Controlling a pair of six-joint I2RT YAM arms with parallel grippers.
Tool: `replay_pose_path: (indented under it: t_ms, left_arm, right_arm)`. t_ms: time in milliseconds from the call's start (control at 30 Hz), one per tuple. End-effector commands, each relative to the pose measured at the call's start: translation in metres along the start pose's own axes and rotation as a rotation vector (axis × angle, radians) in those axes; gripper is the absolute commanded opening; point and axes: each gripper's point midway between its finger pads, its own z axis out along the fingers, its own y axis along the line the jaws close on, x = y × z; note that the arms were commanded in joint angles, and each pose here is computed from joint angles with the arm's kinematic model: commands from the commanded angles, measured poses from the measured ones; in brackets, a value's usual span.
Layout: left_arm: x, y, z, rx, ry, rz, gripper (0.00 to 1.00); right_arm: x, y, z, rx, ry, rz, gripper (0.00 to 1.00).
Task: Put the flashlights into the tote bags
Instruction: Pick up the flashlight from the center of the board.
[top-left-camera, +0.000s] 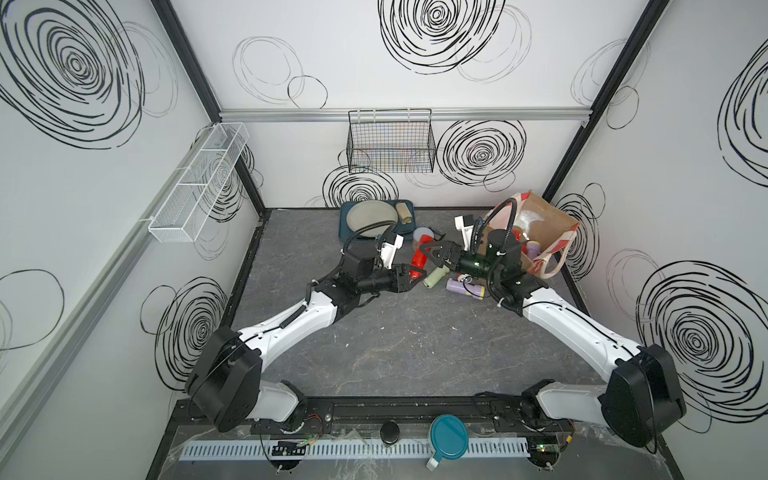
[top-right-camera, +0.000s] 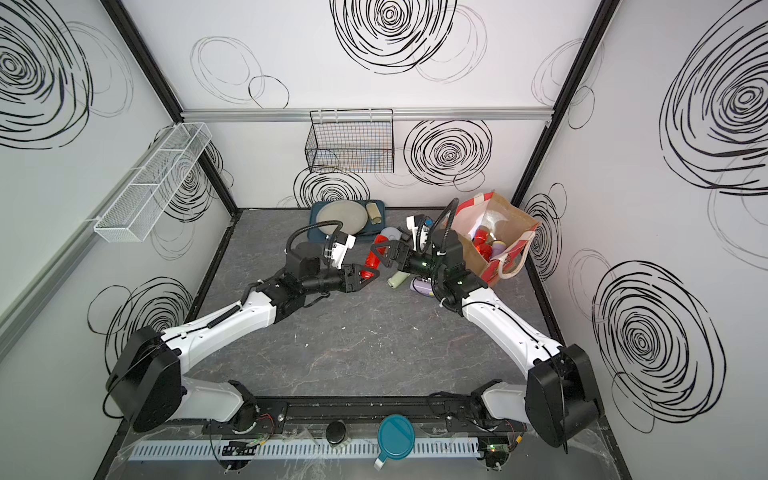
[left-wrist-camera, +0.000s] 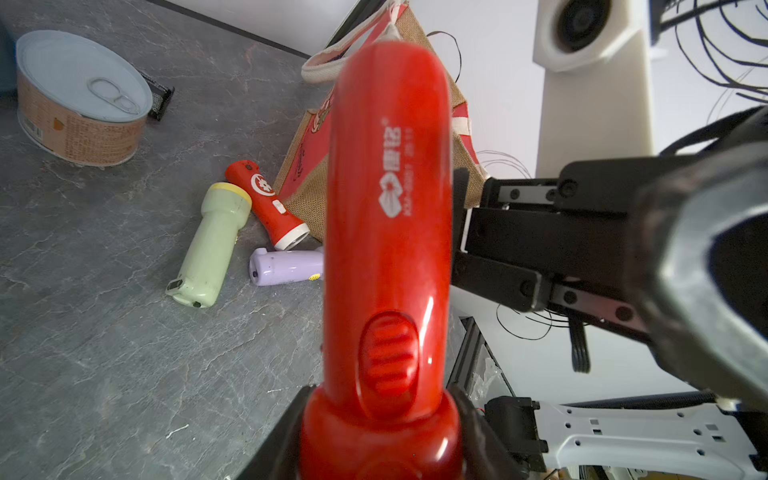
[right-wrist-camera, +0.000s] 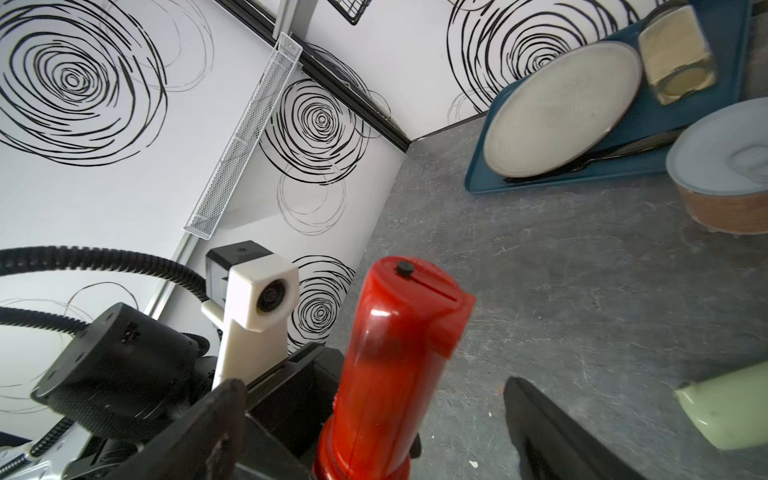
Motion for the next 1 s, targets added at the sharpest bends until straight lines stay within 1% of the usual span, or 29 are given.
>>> replay_pose_path:
  t_ms: [0, 133, 333, 433, 667, 867, 967]
  left_arm:
    - [-0.027, -0.035, -0.011, 0.095, -0.088, 0.067, 0.00]
    - [-0.027, -0.038, -0.011, 0.102, -0.092, 0.067, 0.00]
    - [-0.028, -0.040, -0.011, 0.108, -0.097, 0.066, 0.00]
    - [-0.028, -0.041, -0.011, 0.110, -0.098, 0.064, 0.00]
    - [-0.025, -0.040, -0.012, 0.111, -0.096, 0.062, 0.00]
    - [-0.025, -0.040, -0.011, 0.110, -0.095, 0.061, 0.00]
    - [-0.025, -0.040, -0.011, 0.111, -0.094, 0.064, 0.00]
  right_arm:
    - [-0.005, 0.009, 0.008, -0.043, -0.033, 0.028, 1.00]
    - [-0.007, 0.010, 0.015, -0.056, -0.051, 0.044, 0.99]
    - [-0.007, 0.009, 0.020, -0.056, -0.039, 0.051, 0.92]
    - [-0.006, 0.009, 0.020, -0.053, -0.046, 0.053, 0.85]
    - [-0.005, 0.006, 0.023, -0.048, -0.045, 0.057, 0.74]
    - [-0.004, 0.006, 0.027, -0.052, -0.035, 0.064, 0.61]
    - [-0.005, 0.006, 0.028, -0.051, -0.036, 0.065, 0.51]
